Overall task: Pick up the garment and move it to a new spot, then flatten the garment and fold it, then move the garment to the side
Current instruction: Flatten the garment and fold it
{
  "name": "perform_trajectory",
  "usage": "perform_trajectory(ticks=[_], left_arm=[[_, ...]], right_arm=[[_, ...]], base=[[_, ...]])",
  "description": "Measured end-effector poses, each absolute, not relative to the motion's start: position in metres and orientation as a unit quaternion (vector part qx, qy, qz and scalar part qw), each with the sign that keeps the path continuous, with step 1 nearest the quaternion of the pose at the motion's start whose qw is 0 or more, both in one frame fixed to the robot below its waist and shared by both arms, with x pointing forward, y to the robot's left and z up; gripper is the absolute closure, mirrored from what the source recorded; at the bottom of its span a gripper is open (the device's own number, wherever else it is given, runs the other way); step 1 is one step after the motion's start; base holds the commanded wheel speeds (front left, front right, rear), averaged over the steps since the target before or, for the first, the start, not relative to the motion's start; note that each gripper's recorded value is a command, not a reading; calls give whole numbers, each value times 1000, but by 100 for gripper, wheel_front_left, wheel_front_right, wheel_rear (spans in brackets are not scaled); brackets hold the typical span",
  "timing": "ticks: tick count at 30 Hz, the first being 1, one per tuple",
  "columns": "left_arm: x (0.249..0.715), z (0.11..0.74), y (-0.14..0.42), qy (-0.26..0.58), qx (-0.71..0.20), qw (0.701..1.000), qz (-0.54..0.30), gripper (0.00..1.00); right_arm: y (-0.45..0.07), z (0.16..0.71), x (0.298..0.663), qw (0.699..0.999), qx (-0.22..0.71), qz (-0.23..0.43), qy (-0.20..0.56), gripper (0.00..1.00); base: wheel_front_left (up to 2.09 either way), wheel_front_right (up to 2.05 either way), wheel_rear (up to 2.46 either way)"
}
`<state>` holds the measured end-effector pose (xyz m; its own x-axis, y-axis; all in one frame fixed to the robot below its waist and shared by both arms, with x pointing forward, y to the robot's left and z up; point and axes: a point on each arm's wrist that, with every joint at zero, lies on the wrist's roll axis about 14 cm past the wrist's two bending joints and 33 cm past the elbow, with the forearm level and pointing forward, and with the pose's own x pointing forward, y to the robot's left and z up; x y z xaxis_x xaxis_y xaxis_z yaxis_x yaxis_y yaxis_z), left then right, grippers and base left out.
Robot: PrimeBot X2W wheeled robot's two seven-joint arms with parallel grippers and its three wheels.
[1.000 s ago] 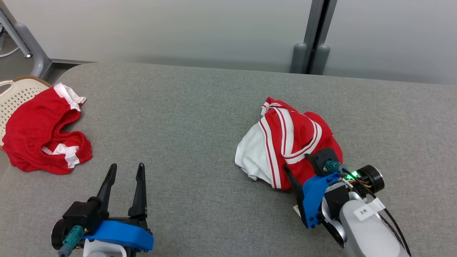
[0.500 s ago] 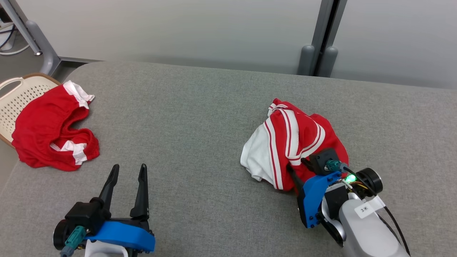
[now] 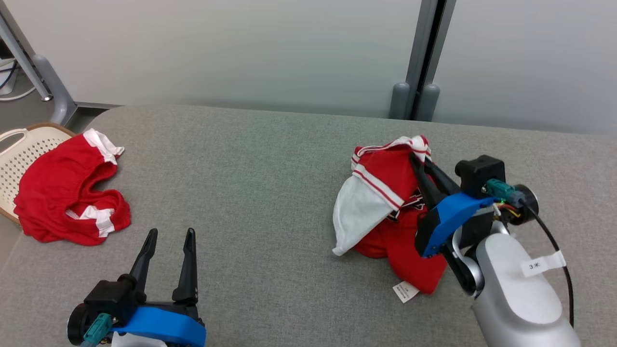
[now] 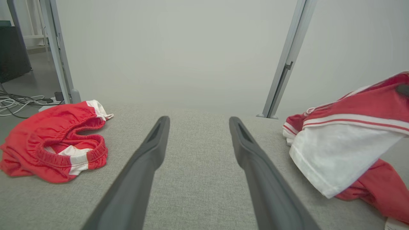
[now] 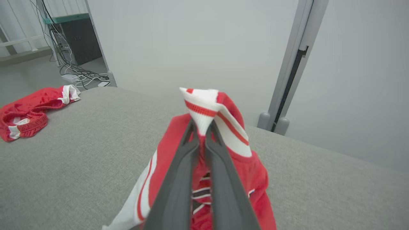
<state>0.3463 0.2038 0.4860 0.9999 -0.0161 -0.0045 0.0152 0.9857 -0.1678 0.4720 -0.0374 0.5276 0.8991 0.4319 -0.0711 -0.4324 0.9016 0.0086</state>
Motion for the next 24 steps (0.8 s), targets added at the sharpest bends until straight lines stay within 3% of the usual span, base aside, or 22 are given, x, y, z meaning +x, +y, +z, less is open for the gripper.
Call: perform_trajectory(ticks=[12, 24], left_arm=[[355, 489, 205, 1, -86, 996, -4, 0], [360, 490, 208, -2, -82, 997, 0, 0]], right_arm=[[13, 641, 504, 954, 32, 287, -87, 100], [64, 779, 481, 885, 95, 382, -249, 100]], base=[[0, 0, 0], [0, 0, 0]])
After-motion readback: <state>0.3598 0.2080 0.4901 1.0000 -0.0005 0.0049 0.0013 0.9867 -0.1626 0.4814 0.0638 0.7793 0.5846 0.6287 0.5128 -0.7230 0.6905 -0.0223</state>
